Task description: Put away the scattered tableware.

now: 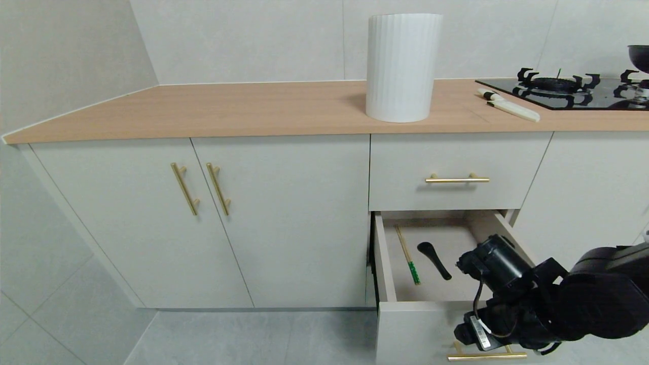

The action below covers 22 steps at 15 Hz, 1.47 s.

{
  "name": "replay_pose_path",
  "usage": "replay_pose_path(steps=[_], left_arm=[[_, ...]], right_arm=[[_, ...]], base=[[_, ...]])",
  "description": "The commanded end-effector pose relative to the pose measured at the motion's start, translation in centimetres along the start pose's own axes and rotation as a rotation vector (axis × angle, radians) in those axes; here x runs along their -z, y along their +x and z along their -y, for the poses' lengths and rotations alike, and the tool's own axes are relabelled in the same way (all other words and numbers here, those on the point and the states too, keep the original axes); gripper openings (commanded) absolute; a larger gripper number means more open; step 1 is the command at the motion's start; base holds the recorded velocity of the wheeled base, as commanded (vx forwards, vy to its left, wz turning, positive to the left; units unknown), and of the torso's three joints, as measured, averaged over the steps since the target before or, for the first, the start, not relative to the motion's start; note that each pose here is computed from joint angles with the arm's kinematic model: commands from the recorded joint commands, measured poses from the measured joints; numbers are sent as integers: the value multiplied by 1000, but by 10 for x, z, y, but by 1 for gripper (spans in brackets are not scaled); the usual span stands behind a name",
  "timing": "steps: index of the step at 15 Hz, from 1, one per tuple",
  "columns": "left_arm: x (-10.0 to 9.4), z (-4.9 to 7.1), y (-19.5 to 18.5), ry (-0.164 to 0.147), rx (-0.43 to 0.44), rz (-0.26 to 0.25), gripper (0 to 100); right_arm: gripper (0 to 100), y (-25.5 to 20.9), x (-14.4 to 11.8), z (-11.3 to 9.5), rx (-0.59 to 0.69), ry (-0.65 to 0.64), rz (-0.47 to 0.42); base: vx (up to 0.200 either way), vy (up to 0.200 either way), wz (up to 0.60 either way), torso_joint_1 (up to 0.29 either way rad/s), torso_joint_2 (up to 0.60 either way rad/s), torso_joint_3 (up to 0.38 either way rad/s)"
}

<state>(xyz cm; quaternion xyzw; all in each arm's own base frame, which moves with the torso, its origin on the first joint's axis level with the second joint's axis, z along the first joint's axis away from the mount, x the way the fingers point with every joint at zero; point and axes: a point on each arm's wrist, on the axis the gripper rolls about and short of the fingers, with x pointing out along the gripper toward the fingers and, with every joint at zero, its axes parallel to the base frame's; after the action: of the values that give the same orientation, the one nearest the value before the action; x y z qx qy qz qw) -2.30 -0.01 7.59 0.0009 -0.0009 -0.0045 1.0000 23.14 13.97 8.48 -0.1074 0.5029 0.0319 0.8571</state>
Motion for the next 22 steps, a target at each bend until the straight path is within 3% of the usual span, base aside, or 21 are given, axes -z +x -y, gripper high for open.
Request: replay_pose_path(steps=[1, 7, 22], left_arm=[[0, 0, 0, 0, 0, 0, 100], [0, 0, 0, 0, 0, 0, 100], [0, 0, 0, 0, 0, 0, 100]], right_arm=[[100, 11, -14, 4, 12, 16, 1], [100, 19, -47, 4, 6, 62, 82], [100, 78, -76, 3, 19, 220, 353]], base=[[0, 0, 0, 0, 0, 0], [0, 0, 0, 0, 0, 0], [0, 0, 0, 0, 0, 0]])
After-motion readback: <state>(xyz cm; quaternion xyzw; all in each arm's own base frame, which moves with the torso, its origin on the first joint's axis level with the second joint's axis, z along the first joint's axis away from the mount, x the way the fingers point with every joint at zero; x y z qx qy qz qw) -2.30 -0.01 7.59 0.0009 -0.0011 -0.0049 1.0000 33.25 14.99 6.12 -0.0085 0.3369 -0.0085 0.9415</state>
